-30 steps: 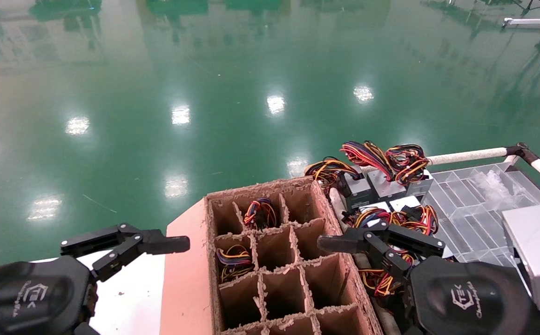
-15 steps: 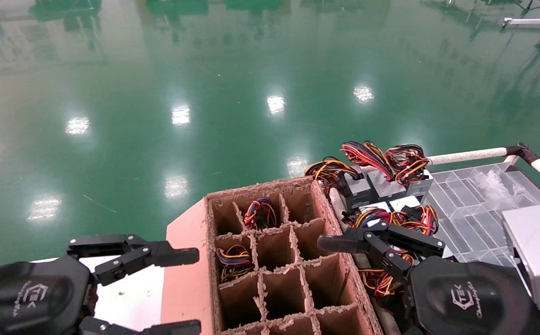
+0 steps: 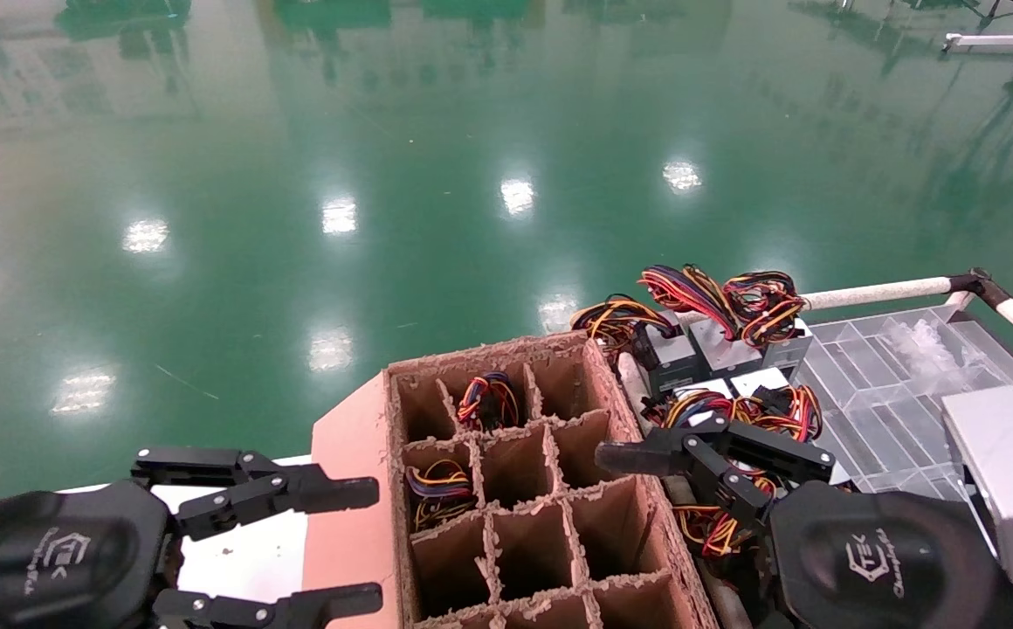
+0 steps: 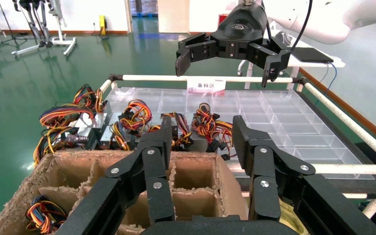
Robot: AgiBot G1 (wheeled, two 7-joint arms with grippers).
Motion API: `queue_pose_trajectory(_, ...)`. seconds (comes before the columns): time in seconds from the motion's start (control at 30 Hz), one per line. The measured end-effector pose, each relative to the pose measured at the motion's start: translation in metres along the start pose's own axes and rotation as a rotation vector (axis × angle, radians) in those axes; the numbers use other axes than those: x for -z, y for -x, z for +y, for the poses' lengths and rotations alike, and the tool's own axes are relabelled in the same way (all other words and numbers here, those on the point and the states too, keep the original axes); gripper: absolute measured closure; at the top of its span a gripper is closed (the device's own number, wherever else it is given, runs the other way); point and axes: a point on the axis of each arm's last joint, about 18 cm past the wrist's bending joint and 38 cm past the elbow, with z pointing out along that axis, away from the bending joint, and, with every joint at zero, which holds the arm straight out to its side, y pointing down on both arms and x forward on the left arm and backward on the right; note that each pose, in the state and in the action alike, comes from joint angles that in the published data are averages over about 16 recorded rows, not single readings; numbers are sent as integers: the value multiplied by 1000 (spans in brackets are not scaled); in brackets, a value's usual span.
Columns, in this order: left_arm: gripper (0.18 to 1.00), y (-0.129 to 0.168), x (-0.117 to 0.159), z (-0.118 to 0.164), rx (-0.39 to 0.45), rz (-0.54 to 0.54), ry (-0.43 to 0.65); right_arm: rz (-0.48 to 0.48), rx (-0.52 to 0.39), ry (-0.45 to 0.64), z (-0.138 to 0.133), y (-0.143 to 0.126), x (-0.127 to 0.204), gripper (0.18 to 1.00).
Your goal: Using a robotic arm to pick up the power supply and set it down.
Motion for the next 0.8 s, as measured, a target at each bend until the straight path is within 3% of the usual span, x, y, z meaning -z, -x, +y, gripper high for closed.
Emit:
queue_pose_trajectory(0.23, 712, 0, 0, 0, 0, 0, 0, 0, 0, 0, 0, 0, 0, 179)
queue_pose_trajectory(0.8, 938, 0, 0, 0, 0, 0, 0, 8, -11, 20, 17, -13, -16, 179)
